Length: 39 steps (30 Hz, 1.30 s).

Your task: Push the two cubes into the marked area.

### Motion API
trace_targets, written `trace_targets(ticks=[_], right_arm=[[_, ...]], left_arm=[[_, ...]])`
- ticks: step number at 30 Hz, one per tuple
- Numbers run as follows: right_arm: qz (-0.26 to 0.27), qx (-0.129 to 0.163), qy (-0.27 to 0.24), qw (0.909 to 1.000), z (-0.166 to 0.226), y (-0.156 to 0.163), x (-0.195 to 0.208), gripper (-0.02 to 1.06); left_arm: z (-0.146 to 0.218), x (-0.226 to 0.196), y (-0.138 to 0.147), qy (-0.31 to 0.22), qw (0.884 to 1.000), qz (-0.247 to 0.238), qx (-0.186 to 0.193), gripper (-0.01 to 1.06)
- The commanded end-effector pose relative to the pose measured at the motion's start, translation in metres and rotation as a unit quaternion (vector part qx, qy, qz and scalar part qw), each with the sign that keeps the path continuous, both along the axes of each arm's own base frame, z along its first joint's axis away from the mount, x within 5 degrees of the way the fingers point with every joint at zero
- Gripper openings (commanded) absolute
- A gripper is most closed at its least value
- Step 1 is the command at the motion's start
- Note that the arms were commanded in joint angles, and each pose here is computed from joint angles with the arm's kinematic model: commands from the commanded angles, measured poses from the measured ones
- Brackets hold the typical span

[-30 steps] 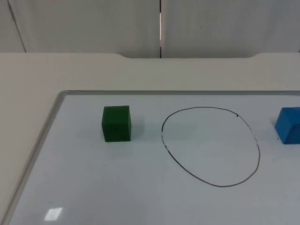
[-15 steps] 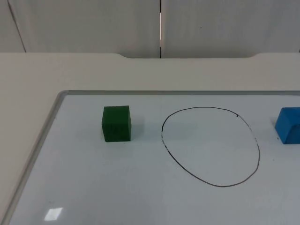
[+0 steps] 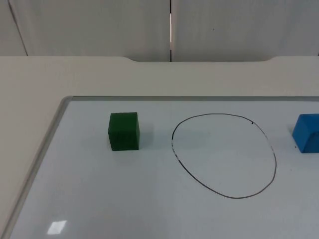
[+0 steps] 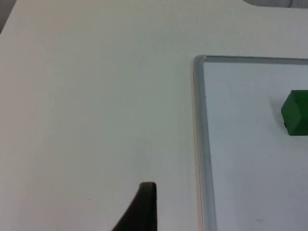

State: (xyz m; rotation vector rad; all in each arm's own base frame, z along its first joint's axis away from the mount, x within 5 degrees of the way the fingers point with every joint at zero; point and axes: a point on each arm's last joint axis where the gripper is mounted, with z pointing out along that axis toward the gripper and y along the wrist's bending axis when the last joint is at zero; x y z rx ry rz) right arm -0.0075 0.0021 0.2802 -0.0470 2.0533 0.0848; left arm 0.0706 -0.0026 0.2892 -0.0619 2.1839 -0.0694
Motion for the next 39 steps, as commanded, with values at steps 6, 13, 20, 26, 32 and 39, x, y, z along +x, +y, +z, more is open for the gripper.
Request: trace_targets(ticks=[6,13,20,26,32,39], right_arm=[[-0.003,-0.003,-0.003,1.0,0.0,0.0,0.0,0.84],[-0.003,-0.003,-0.003,1.0,0.0,0.0,0.0,0.84],[-0.003,-0.003,-0.003,1.0,0.0,0.0,0.0,0.84],[-0.003,-0.003,-0.003,1.0,0.0,0.0,0.0,0.84],[-0.003,-0.003,-0.003,1.0,0.0,0.0,0.0,0.84],[-0.003,-0.003,-0.003,1.0,0.0,0.0,0.0,0.84]], left_arm=[[-0.004,0.023,0.0,0.027,1.0,0.003,-0.009,0.58],[-0.004,0.031,0.001,0.024,1.0,0.004,-0.011,0.24],[0.0,0.034,0.001,-0.005,1.0,0.005,-0.009,0.0],[0.003,0.036,0.001,-0.027,1.0,0.007,-0.014,0.0],[0.004,0.04,0.001,-0.035,0.999,0.008,-0.019,0.0],[0.008,0.062,0.001,-0.015,1.0,0.006,-0.017,0.0]])
